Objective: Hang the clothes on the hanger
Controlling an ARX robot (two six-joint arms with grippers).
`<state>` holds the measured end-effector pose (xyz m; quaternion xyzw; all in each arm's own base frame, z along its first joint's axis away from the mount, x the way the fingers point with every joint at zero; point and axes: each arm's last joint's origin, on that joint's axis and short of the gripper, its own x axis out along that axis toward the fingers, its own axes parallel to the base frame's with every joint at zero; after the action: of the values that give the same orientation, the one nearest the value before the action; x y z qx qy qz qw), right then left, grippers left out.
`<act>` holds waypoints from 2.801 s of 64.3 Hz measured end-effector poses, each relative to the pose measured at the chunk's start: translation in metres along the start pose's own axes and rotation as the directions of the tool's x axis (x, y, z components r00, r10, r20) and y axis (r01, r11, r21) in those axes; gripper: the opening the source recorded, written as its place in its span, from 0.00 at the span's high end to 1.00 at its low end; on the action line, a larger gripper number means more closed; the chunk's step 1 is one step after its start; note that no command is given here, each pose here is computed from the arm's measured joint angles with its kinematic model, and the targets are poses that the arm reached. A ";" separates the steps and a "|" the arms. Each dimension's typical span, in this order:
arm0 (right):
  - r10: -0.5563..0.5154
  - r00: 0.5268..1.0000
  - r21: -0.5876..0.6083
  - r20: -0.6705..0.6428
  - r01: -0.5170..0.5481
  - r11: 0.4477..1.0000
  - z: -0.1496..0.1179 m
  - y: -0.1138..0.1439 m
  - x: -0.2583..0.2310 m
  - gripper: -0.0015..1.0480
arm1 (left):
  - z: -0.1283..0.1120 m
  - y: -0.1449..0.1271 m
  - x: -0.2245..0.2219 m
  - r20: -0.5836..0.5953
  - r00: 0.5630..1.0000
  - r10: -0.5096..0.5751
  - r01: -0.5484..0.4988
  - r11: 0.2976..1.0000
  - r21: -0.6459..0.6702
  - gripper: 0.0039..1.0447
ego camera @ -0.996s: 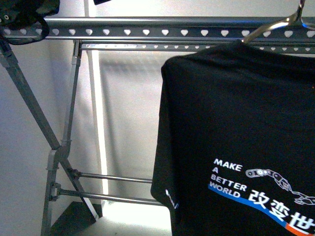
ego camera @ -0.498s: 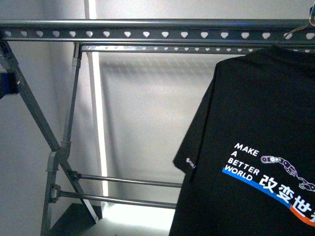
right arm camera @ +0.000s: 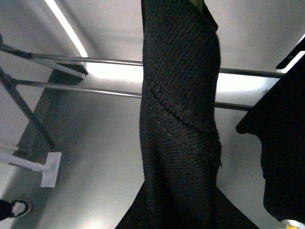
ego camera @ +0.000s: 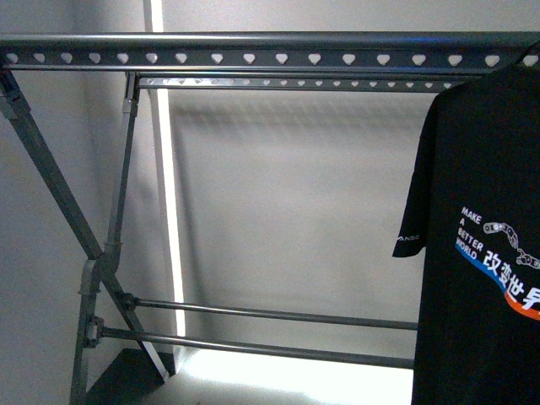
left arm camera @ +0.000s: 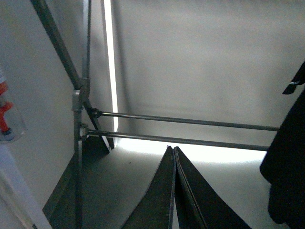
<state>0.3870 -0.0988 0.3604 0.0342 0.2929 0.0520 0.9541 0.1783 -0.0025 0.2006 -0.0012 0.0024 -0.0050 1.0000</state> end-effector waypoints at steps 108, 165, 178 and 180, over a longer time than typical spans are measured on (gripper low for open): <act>-0.064 0.955 -0.042 0.290 0.079 0.996 -0.042 0.001 -0.008 0.08 | -0.029 0.002 -0.071 0.027 1.000 0.010 -0.010 1.000 0.000 0.97; -0.079 0.820 -0.033 0.567 0.118 0.992 -0.302 0.104 -0.136 0.75 | -0.031 0.002 -0.081 0.022 1.000 0.009 -0.009 1.000 0.000 0.97; -0.080 0.827 -0.037 0.557 0.121 0.992 -0.312 0.104 -0.128 0.98 | -0.031 0.002 -0.081 0.021 1.000 0.009 -0.009 1.000 0.000 0.97; -0.080 0.825 -0.037 0.560 0.121 0.992 -0.312 0.104 -0.128 0.98 | -0.031 0.002 -0.081 0.022 1.000 0.010 -0.010 1.000 0.000 0.97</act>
<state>0.0976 -0.0003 0.1839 -0.0014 0.0016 0.0000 1.0000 0.0968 -0.0002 0.1696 -0.0011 -0.0085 0.0000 1.0000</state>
